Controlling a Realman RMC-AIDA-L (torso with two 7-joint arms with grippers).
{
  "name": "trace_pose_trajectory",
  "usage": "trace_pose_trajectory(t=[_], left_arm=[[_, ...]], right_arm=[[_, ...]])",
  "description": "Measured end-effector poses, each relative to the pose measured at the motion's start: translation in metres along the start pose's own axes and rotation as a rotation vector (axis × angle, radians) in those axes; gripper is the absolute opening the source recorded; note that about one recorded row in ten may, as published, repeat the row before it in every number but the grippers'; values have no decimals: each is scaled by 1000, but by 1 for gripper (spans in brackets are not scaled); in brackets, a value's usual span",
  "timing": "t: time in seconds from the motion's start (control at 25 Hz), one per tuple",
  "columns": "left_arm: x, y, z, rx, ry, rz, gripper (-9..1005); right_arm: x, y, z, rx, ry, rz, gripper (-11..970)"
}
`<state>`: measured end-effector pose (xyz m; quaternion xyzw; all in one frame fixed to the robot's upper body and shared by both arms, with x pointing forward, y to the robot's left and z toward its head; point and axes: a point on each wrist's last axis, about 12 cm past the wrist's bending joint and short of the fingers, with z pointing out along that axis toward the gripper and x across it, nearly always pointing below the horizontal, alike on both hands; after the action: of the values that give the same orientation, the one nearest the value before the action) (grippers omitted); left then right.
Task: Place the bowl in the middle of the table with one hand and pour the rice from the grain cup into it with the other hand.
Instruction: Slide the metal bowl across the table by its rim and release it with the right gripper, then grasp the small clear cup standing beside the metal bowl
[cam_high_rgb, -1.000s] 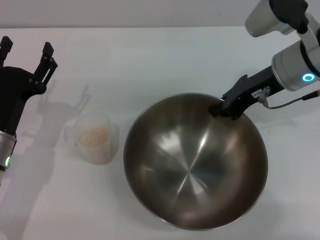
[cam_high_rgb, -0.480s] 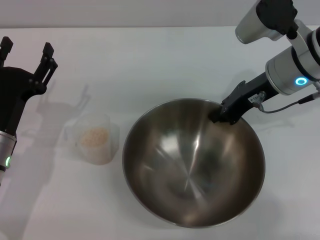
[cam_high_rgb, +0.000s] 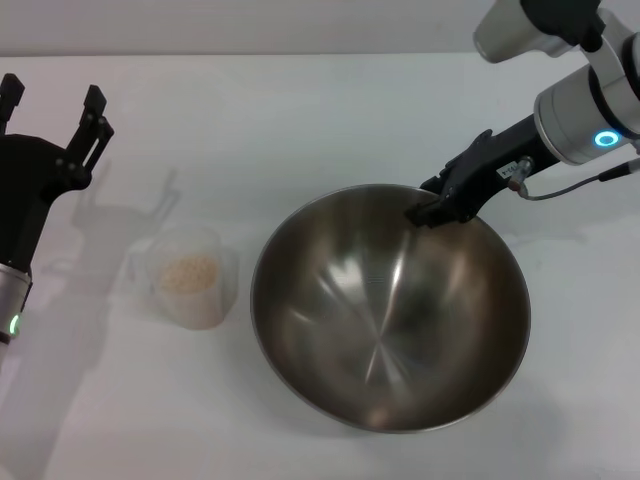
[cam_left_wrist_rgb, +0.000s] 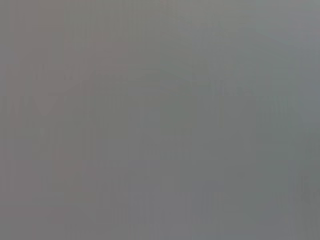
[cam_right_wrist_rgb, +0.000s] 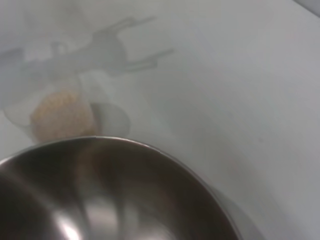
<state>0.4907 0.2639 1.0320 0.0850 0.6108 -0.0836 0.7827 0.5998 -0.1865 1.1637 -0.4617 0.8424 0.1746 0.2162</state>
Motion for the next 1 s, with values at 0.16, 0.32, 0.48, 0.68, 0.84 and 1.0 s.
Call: trace_pose_trajectory(t=[0.16,0.32,0.48,0.68,0.84,1.0], left_arm=[[0,0,-1,-2,0,0,862],[0,1,-3,-5,-1,0,862],[0,1,-3,-6,-3,0,862],[0,1,-3,-6,-5,1,861],[-1,2,-3,-9,-6,2,861],[-1,5,-3,-23,-11,5,862]], right_arm=[[-4,2,3,21,13,-33,352],[-15,5,-7,60,-30,-77,395],[-38,10,-25,187,-149,-171,394],[-48,13,-25,438,-298,-310,393],[-44,18,-18,637,-421,-387,393],[-28,25,-14,910,-709,-406,393]])
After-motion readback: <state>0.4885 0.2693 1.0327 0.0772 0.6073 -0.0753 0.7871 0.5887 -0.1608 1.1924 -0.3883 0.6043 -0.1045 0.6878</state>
